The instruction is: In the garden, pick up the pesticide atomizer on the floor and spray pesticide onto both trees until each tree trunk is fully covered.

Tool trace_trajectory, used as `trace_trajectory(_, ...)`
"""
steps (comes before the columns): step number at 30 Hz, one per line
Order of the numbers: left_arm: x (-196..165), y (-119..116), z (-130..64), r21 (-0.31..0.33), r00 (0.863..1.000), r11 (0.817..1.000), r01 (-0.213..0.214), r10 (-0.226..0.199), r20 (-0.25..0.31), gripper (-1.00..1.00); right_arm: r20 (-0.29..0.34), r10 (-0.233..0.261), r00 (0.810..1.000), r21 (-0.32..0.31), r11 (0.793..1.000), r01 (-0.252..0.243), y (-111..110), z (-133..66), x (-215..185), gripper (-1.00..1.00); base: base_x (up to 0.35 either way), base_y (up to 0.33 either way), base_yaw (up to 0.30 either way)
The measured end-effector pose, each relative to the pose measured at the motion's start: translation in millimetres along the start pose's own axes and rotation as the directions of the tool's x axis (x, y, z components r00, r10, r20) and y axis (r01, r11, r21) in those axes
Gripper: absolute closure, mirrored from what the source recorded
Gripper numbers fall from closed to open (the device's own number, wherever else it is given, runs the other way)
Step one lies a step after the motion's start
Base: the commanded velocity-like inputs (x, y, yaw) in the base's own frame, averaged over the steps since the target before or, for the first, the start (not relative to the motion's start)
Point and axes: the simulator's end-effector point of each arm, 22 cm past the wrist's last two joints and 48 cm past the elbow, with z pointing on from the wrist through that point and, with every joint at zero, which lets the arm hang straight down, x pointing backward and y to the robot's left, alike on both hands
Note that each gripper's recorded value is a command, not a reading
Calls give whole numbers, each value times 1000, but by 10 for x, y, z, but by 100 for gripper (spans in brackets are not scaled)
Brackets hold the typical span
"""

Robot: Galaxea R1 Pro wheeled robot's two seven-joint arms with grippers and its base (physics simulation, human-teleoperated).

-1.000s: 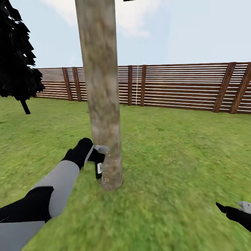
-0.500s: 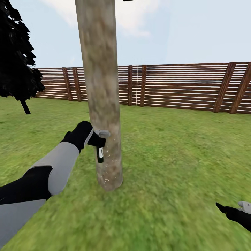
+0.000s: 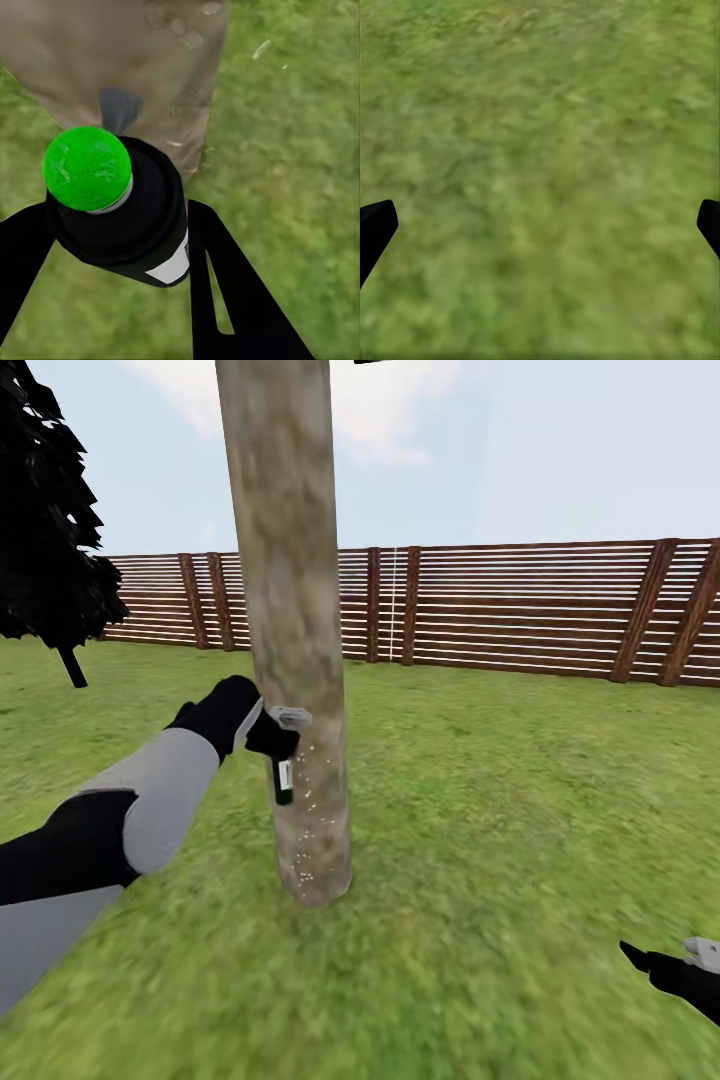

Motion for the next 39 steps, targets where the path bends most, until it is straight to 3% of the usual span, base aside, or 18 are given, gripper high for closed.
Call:
trace_trajectory(10, -132, 45, -115, -6, 1000, 1000, 1, -1, 20, 100, 1, -2, 1000, 1, 1000, 2, -4, -1, -4, -100, 0, 0, 0)
trace_trajectory(14, -306, 46, -272, -10, 999, 1000, -6, 6, 40, 100, 8, -8, 1000, 5, 1000, 8, -14, -5, -21, -100, 0, 0, 0)
trace_trajectory(20, -322, 44, -289, -11, 999, 1000, -7, 7, 39, 100, 10, -10, 1000, 5, 1000, 10, -14, -4, -22, -100, 0, 0, 0)
trace_trajectory(25, 19, 96, -86, -4, 999, 1000, 5, -5, -53, 100, 10, -8, 1000, 5, 1000, 8, -17, -6, -24, -100, 0, 0, 158)
trace_trajectory(29, 117, 254, -60, -14, 997, 1000, 26, -27, -71, 100, 10, -8, 1000, 5, 1000, 8, -17, -7, -23, -100, 0, 0, 281)
trace_trajectory(33, 385, 238, 82, -3, 990, 1000, 31, -31, -138, 100, 8, -8, 1000, 3, 1000, 8, -5, -2, -16, -100, 0, 0, 128)
trace_trajectory(39, 457, 215, 126, 0, 988, 1000, 29, -29, -153, 100, 9, -8, 1000, 3, 1000, 8, -6, -3, -18, -100, 0, 0, 10)
